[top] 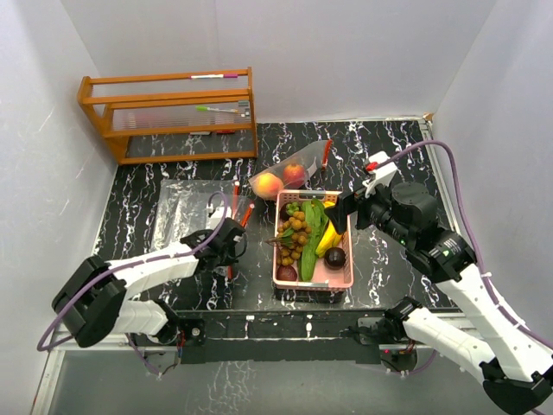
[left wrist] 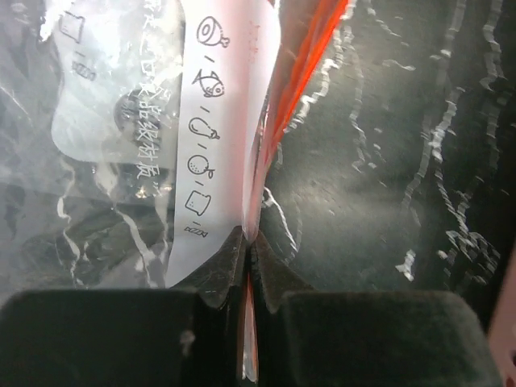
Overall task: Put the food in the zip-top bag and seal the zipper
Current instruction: Pick up the zipper food storage bag at the center of the board.
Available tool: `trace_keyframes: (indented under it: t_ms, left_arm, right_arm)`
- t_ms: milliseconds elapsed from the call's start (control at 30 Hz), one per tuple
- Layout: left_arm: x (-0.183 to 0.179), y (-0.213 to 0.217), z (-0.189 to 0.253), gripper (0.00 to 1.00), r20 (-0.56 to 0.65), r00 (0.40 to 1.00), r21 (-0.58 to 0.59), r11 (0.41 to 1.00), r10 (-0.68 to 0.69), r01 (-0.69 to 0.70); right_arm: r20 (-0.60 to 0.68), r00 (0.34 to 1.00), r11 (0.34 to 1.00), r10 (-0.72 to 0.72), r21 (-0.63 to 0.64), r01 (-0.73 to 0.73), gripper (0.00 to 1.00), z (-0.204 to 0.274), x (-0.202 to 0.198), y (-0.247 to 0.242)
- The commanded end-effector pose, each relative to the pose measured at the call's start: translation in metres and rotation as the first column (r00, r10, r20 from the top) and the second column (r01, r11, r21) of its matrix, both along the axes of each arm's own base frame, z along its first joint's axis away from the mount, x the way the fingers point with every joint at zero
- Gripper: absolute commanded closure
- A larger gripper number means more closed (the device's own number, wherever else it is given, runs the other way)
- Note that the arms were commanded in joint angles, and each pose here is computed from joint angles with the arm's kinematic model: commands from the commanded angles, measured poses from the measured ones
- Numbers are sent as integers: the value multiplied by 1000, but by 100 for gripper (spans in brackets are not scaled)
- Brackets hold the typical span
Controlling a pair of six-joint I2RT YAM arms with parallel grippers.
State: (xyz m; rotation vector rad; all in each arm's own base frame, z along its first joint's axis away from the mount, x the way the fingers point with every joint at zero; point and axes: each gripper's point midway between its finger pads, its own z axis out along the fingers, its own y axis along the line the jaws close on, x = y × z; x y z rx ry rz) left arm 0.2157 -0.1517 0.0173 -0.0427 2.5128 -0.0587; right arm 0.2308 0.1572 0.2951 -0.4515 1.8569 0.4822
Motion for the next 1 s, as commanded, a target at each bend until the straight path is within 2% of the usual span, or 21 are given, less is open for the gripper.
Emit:
trace_keyframes:
  t_ms: [0,100,300,433,500,600,800,900,967]
  left_arm:
    - [10,-28,73,100,91,993,-138,986,-78,90]
    - [18,-34,121,100,171,982,-185,976,-81,112]
    - [17,-32,176,100,253,961,-208,964,-109,164]
    - [11,-46,218,100,367,915,-302,909,-167,287]
    - [5,-60,237,100,440,873,-354,852,-212,385]
    - [-10,-82,257,100,521,809,-427,738,-273,523]
    - [-35,-126,262,100,591,721,-533,495,-362,686]
    - [-40,-138,255,100,605,700,-563,419,-378,713]
    - [-41,-143,252,100,619,691,-572,389,-373,722]
  right_arm:
    - [9,1000,1000,8,13,-8,2,0,2,3]
    - [4,999,998,50,28,-50,2,0,1,12]
    - [-15,990,989,140,59,-139,2,3,-1,30]
    - [1,976,969,218,121,-216,2,15,-7,46]
    - [42,964,949,264,168,-267,2,27,-12,55]
    - [97,936,903,338,249,-351,2,44,-19,71]
    - [153,876,770,457,425,-475,6,58,-30,100]
    - [124,863,724,490,493,-482,12,53,-30,110]
    - [99,860,709,501,523,-473,17,47,-28,114]
